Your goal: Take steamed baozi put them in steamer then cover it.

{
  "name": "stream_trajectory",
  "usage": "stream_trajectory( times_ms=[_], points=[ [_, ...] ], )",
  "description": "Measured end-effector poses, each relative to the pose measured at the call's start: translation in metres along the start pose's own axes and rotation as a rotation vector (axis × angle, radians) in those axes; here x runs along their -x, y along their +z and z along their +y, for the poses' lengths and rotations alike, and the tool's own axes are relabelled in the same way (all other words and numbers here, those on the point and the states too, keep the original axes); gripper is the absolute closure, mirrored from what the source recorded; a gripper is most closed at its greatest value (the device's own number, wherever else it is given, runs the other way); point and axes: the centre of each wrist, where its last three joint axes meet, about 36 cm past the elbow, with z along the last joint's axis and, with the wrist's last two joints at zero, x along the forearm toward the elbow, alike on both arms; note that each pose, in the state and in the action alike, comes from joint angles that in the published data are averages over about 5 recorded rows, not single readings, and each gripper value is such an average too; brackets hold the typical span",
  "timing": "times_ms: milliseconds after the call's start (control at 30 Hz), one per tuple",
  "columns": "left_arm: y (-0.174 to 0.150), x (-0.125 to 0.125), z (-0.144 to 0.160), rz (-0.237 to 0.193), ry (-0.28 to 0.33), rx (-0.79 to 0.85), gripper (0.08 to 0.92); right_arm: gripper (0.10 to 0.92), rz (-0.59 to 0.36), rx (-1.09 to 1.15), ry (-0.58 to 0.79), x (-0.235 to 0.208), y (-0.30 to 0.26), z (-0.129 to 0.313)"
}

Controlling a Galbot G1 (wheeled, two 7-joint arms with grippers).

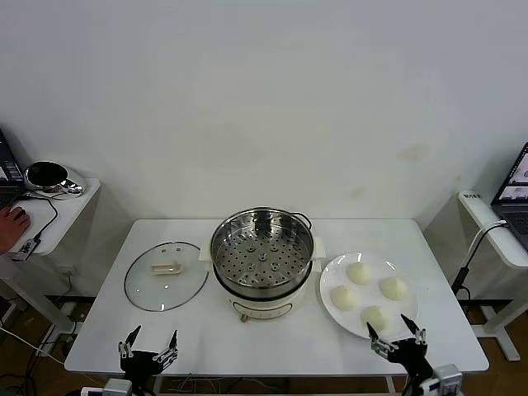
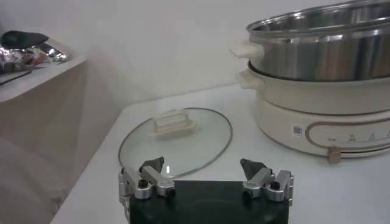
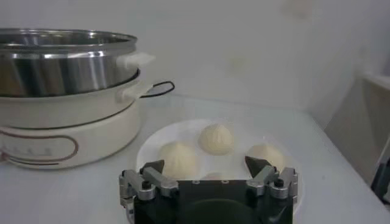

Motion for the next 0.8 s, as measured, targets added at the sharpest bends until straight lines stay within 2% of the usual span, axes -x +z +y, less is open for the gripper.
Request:
stream_trajectory(
  times_ms=[200,433,600,800],
  points=[
    [-0.002,0.000,-0.002,-0.007,0.001,-0.003,0.177,0.200,-0.030,-0.165,-0.024,0.012,-0.030,-0.029],
    [-0.004,0.002,-0.003,-0.016,0.002,-0.007,0.177,0.200,-0.014,-0.442,-0.136,0.037,-0.084,-0.070],
    [-0.002,0.003,-0.004,-0.011,0.002,-0.008,0.177,0.200,0.032,-0.649,-0.249,0.059,-0.127,-0.099],
    [-0.003,0.000,-0.006,-0.013,0.001,-0.007,0.177,0.200,0.140,-0.867,-0.391,0.089,-0.175,-0.120]
  ],
)
